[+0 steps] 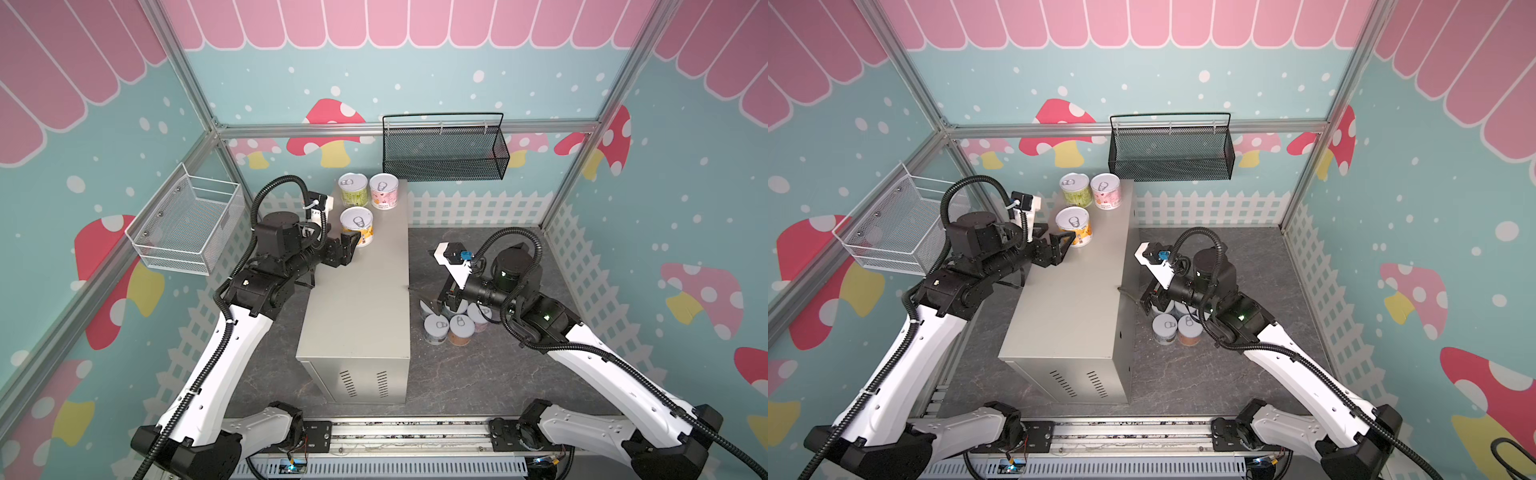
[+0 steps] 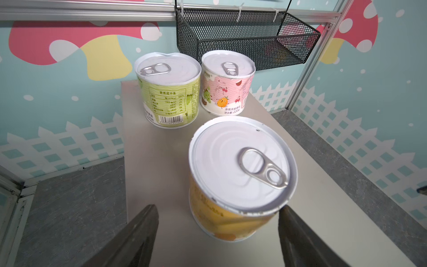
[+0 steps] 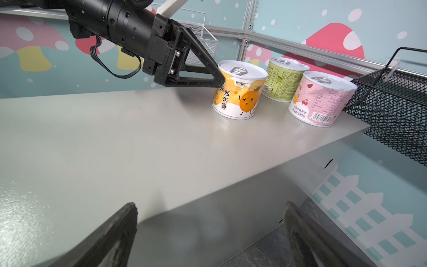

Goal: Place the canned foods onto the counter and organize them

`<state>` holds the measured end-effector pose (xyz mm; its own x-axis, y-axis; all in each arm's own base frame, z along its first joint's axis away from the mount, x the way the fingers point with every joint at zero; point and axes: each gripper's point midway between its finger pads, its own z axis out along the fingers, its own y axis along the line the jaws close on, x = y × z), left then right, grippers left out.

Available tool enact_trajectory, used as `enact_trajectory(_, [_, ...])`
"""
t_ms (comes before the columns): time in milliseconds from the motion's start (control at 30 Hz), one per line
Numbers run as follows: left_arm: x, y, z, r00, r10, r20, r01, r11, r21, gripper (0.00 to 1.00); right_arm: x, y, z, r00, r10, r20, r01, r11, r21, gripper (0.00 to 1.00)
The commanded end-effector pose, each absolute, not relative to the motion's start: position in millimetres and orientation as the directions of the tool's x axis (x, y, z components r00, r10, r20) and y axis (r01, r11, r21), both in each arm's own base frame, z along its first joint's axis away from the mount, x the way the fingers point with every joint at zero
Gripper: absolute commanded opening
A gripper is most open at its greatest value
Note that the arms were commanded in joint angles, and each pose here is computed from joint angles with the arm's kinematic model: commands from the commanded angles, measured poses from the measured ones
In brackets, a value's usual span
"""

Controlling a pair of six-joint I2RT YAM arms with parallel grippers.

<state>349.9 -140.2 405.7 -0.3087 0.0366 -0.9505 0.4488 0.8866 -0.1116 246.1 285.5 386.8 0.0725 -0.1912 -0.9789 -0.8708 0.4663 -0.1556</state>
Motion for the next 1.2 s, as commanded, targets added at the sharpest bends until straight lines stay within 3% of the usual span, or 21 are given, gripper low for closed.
enact_trajectory(0, [347.3, -151.6, 417.5, -0.248, 0.045, -0.968, 0.531, 0.842, -0.097, 0.87, 249.8, 287.5, 388.8, 0.078, -0.165, -0.983, -0.864, 0.481, -0.149, 0.99])
enact_trajectory(100, [348.8, -156.2, 419.1, -0.246, 0.041, -0.968, 0.550, 0.828, -0.105, 0.92, 251.7, 289.1, 388.7, 0.073, -0.160, -0.984, -0.864, 0.483, -0.143, 0.99])
enact_trajectory(400, [368.6, -160.9, 414.6, -0.267, 0.012, -0.964, 0.537, 0.832, -0.139, 0.95, 251.4, 291.5, 392.0, 0.074, -0.141, -0.987, -0.869, 0.477, -0.133, 0.99])
enact_trajectory(933, [385.1, -150.6, 411.7, -0.235, 0.007, -0.972, 0.498, 0.859, -0.114, 0.81, 257.8, 299.9, 393.9, 0.093, -0.147, -0.985, -0.874, 0.461, -0.152, 0.99])
enact_trajectory(1167, [396.6, -138.1, 411.3, -0.246, -0.047, -0.968, 0.510, 0.843, -0.170, 0.76, 263.0, 304.8, 393.8, 0.096, -0.150, -0.984, -0.875, 0.458, -0.155, 0.99])
